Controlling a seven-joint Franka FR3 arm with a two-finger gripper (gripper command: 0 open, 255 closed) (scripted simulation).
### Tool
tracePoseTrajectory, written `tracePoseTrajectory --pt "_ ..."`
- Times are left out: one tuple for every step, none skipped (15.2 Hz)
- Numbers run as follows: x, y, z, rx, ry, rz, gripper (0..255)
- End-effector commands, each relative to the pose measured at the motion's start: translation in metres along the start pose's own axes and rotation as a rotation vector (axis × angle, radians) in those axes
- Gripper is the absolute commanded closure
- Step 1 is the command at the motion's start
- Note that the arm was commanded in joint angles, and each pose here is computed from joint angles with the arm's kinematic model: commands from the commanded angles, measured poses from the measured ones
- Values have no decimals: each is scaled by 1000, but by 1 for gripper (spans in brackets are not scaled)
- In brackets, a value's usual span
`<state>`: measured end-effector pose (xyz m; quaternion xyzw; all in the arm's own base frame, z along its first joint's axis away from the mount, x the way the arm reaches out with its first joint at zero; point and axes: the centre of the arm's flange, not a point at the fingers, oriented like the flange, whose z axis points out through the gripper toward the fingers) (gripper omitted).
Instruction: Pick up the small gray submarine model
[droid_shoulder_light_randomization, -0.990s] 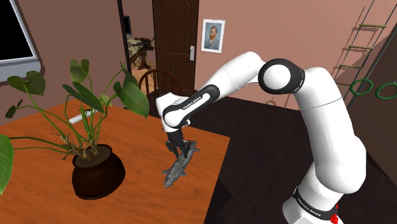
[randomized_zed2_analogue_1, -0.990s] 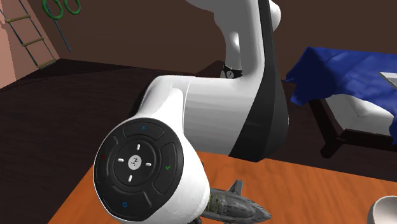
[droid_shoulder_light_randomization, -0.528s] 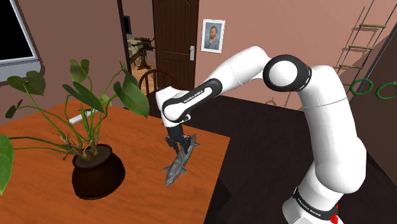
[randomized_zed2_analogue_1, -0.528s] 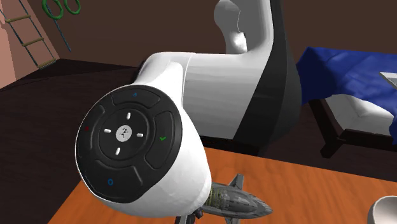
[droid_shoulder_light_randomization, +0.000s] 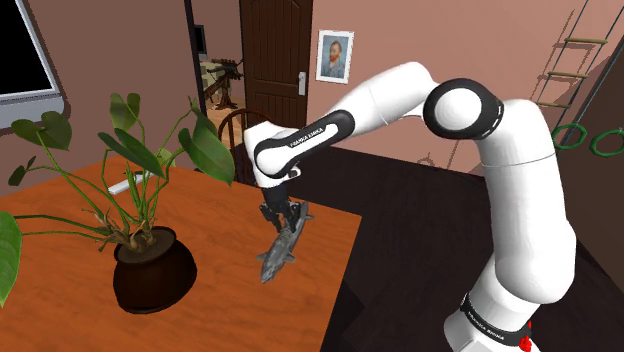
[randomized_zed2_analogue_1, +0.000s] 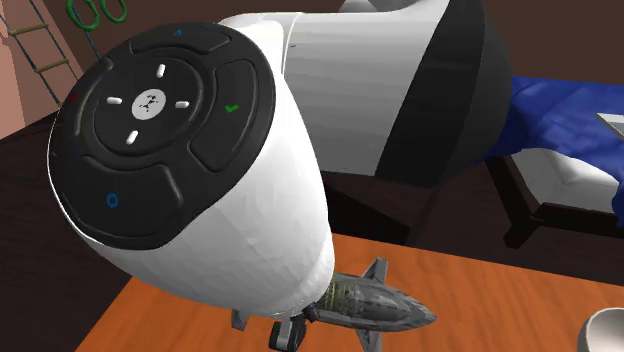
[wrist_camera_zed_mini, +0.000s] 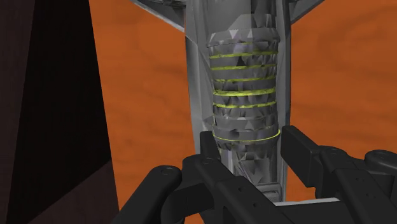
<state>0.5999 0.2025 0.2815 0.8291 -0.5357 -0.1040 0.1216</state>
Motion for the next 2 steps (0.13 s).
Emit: tracePoseTrajectory --pt "0 0 -8 1 0 0 255" --pt "0 0 -8 1 0 0 255"
